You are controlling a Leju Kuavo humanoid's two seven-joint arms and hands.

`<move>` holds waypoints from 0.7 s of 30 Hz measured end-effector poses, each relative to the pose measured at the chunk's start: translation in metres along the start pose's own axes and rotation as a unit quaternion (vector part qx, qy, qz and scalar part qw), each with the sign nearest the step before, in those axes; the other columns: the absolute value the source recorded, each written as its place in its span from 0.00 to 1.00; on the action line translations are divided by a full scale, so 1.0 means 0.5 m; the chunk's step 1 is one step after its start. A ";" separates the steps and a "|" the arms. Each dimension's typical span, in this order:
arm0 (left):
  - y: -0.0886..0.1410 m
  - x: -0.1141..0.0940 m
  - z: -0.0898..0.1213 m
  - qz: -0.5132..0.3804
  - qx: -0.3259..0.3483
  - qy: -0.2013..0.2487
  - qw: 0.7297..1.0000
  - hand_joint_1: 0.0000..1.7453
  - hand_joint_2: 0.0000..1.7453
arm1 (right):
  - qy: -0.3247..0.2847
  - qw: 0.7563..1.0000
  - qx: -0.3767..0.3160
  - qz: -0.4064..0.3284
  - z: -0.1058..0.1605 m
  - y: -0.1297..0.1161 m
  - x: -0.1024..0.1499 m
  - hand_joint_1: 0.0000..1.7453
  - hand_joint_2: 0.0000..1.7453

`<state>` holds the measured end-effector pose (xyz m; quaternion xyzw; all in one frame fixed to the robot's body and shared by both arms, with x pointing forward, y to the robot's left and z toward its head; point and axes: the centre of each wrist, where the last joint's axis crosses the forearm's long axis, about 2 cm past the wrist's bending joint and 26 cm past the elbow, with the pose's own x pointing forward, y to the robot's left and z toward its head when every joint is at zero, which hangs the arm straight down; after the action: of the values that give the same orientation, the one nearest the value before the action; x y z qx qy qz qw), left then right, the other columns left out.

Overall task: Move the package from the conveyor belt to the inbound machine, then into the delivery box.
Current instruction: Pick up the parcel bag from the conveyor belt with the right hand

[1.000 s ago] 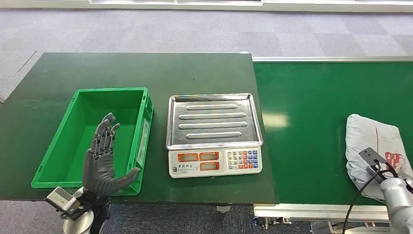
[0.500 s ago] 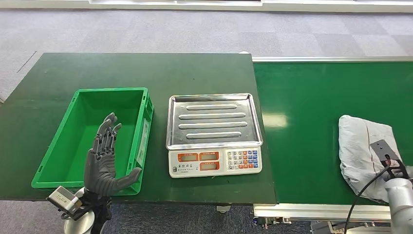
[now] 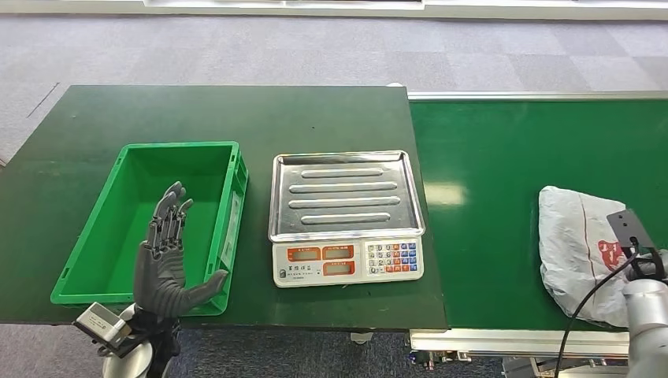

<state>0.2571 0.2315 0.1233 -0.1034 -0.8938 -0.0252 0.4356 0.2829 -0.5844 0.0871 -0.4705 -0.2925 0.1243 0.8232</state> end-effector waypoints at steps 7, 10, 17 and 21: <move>-0.001 0.007 0.009 -0.010 0.014 -0.001 1.000 0.00 1.00 | -0.155 0.976 -0.078 -0.135 -0.006 -0.031 0.059 0.65 1.00; -0.001 0.008 0.010 -0.012 0.017 -0.001 1.000 0.00 1.00 | -0.176 0.966 -0.086 -0.169 -0.007 -0.042 0.086 0.00 0.25; -0.001 0.003 0.005 -0.009 0.012 -0.007 1.000 0.00 1.00 | -0.229 0.897 0.132 -0.354 -0.005 -0.032 0.108 0.00 0.00; -0.003 -0.005 0.001 -0.006 0.005 -0.008 1.000 0.00 1.00 | -0.365 0.687 0.270 -0.568 0.009 -0.019 0.094 0.00 0.00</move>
<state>0.2580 0.2298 0.1211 -0.0962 -0.8981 -0.0226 0.4285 0.3171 -0.5637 0.1137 0.1104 -0.7346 -0.1312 0.6564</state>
